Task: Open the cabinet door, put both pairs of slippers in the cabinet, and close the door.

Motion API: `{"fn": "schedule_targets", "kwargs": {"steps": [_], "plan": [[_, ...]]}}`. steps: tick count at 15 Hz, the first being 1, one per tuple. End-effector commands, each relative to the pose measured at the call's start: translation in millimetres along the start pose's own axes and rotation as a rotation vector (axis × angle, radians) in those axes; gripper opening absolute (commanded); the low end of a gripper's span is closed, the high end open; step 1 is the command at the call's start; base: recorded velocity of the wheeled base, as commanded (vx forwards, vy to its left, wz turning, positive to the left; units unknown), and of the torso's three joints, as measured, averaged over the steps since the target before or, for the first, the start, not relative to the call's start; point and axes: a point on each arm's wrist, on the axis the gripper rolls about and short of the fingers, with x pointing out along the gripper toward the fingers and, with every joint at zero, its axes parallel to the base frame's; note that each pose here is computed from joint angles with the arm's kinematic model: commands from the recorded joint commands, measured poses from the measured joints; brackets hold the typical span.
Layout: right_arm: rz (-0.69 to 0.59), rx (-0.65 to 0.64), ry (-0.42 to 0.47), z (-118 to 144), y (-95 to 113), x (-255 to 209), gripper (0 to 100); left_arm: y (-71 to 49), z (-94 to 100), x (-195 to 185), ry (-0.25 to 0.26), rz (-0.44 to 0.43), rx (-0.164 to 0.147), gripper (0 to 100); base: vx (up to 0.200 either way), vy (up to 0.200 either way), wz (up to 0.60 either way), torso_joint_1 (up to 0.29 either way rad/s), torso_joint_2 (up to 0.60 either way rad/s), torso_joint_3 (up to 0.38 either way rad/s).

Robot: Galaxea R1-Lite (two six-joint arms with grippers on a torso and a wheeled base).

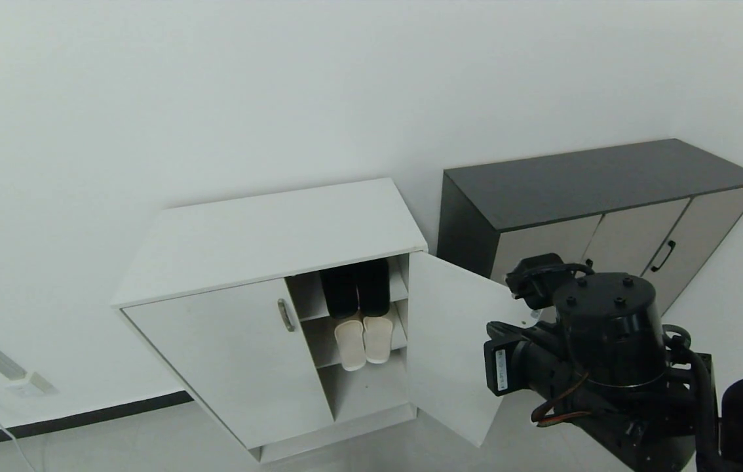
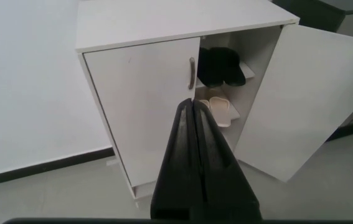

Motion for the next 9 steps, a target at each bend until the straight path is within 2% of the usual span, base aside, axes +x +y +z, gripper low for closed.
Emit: {"fn": "schedule_targets", "kwargs": {"steps": [1,5,9], "plan": [[0.001,0.002,-0.003,1,0,-1,0,0.0,-0.2,0,0.002,0.001,0.000,0,-0.200,0.000,0.00,-0.002,0.00,0.002],[-0.021,-0.006,0.002,0,-4,6,0,0.0,-0.2,0,0.002,0.001,0.000,0,0.000,0.000,0.00,0.000,0.00,0.000],[-0.101,-0.003,-0.022,5,-33,36,0,0.0,0.3,0,0.000,0.001,0.000,0,0.000,0.000,0.00,0.000,0.00,0.000]]}}
